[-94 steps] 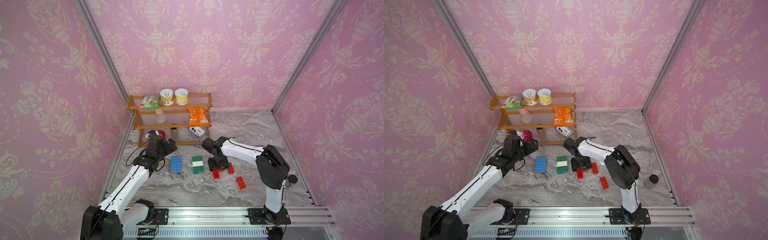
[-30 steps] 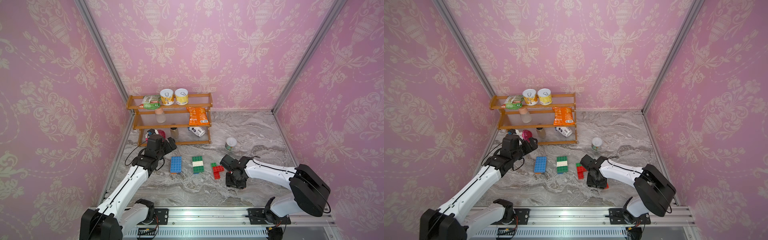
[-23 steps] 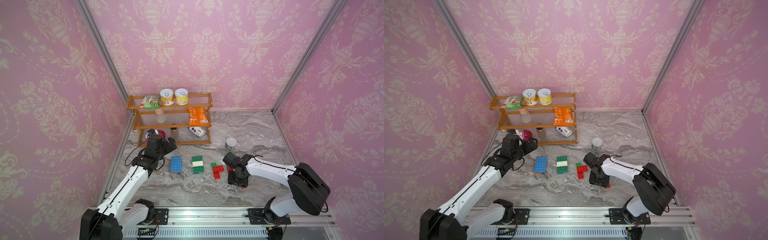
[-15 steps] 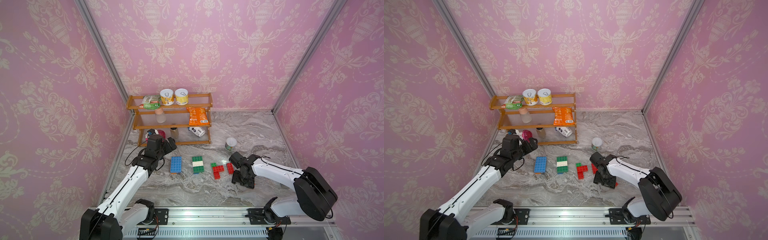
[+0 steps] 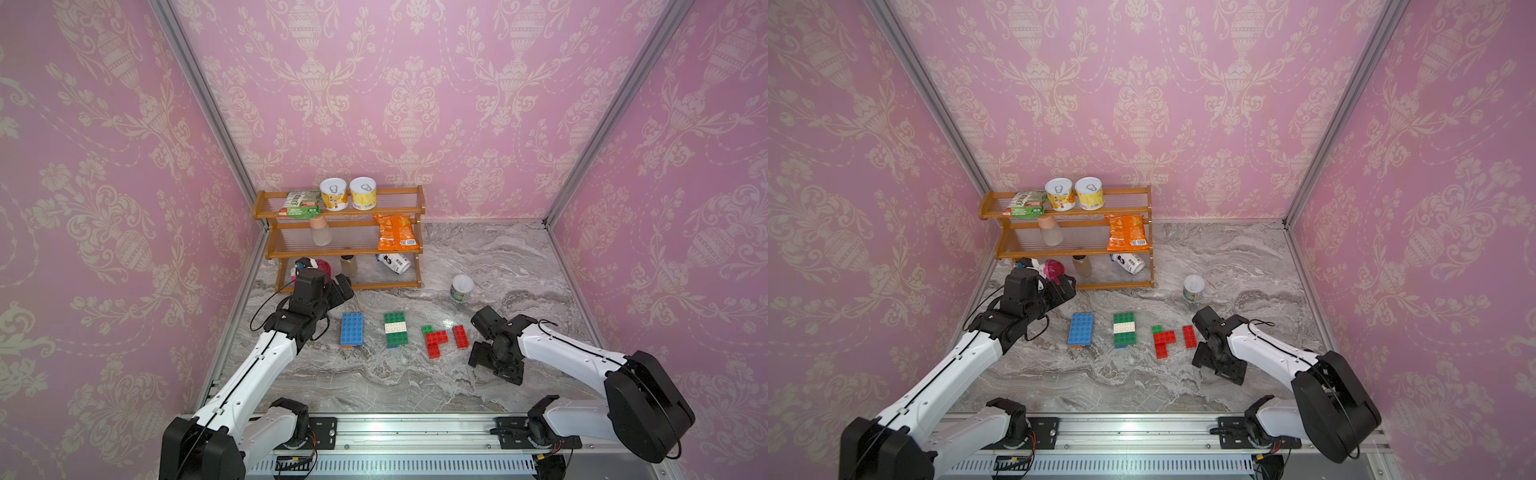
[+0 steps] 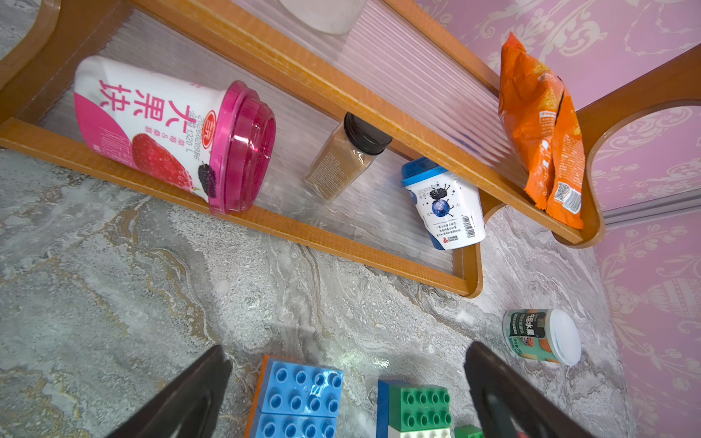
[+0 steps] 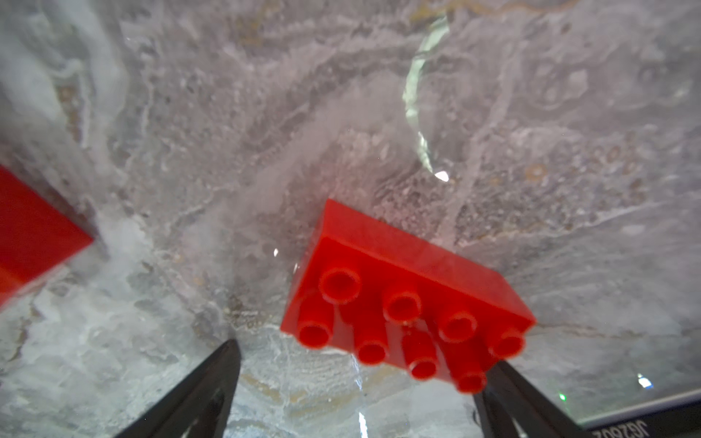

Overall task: Assemble a rectangle with lego
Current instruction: Pick up the lego brick from the center of the board, then assemble the lego brick with the lego brick, then adjust the lego brick at the center of the board, then pick up the lego brick from the center of the board.

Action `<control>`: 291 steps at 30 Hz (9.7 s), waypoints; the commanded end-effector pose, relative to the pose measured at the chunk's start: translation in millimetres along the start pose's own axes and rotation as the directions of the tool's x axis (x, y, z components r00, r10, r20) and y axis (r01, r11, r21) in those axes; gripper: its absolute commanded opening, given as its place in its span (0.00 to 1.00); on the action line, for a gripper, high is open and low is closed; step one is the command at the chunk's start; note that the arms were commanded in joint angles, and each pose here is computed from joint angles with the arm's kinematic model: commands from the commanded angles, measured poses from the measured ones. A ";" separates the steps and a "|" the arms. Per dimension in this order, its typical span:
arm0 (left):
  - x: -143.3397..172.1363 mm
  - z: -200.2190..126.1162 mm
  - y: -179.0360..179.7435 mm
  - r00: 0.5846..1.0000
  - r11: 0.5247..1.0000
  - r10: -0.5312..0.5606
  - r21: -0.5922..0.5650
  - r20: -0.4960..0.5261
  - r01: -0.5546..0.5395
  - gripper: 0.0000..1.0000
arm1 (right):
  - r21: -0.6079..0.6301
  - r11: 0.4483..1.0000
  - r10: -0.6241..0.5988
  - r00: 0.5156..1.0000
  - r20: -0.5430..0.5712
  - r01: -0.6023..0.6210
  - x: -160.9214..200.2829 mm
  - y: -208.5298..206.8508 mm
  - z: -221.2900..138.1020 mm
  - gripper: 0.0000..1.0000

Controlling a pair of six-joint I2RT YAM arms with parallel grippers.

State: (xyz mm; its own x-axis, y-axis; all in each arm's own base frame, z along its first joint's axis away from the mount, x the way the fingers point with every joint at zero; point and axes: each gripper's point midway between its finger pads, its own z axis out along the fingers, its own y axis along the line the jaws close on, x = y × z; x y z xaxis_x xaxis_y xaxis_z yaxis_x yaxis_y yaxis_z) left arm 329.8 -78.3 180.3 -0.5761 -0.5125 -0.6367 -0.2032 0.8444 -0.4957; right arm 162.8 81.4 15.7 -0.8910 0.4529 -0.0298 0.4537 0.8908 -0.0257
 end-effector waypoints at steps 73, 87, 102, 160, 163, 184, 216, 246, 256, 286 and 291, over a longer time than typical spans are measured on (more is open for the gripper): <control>-5.8 -3.8 -4.2 1.000 1.000 0.018 0.000 0.017 -0.018 0.99 | -0.009 0.744 -0.656 0.733 0.180 0.668 -61.9 182.6 -89.2 0.40; -4.8 -3.2 -3.7 1.000 1.000 0.018 -0.001 0.013 -0.018 0.99 | 0.011 0.727 -0.684 0.722 0.104 0.687 -50.4 201.8 -58.4 0.38; -3.3 -2.6 -2.6 1.000 1.000 0.018 -0.003 0.010 -0.018 0.99 | 0.020 0.738 -0.674 0.737 0.051 0.674 -39.2 194.5 -36.6 0.37; -3.0 -3.5 -2.6 1.000 1.000 0.015 0.000 0.011 -0.015 0.99 | 0.113 0.772 -0.627 0.778 -0.029 0.626 -44.2 165.7 -6.0 0.33; -2.4 -2.9 -2.4 1.000 1.000 0.013 -0.001 0.009 -0.013 0.99 | 0.103 0.773 -0.624 0.780 -0.053 0.625 -39.6 164.5 0.6 0.34; -3.7 -1.9 -4.2 1.000 1.000 0.018 0.004 0.011 -0.018 0.99 | 0.097 0.892 -0.442 0.897 -0.013 0.441 -66.6 164.4 4.1 0.35; -6.0 -12.1 -7.7 1.000 0.999 0.017 0.029 0.027 -0.017 0.99 | -0.104 0.940 -0.296 0.929 0.223 0.325 -53.8 130.2 -101.1 0.45; -7.3 -13.7 -9.2 0.999 0.999 0.019 0.035 0.028 -0.020 0.99 | -0.222 0.955 -0.183 0.980 0.072 0.195 14.5 112.0 2.7 0.19; -4.9 -14.1 -9.9 1.000 0.999 0.011 0.046 0.021 -0.011 0.99 | -0.093 0.991 -0.080 0.988 0.132 0.092 -29.5 75.2 6.9 0.17; -3.9 -10.9 -5.0 1.000 1.000 0.014 0.022 0.022 -0.015 0.99 | -0.016 0.954 -0.295 0.947 0.126 0.300 -76.9 87.7 -26.0 0.88; -4.8 -11.9 -5.4 1.000 1.000 0.015 0.023 0.026 -0.015 0.99 | -0.016 0.958 -0.281 0.952 0.123 0.285 -82.4 90.7 -20.2 0.84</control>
State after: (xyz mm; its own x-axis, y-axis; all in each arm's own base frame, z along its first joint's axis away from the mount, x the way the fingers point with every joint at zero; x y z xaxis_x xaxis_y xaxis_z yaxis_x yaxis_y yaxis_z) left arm 325.8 -79.0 193.7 -0.5563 -0.5150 -0.6521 -0.1749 0.8397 -0.5141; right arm 266.9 125.7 32.9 -0.9763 0.1776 -0.1234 0.1816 0.9831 -0.0214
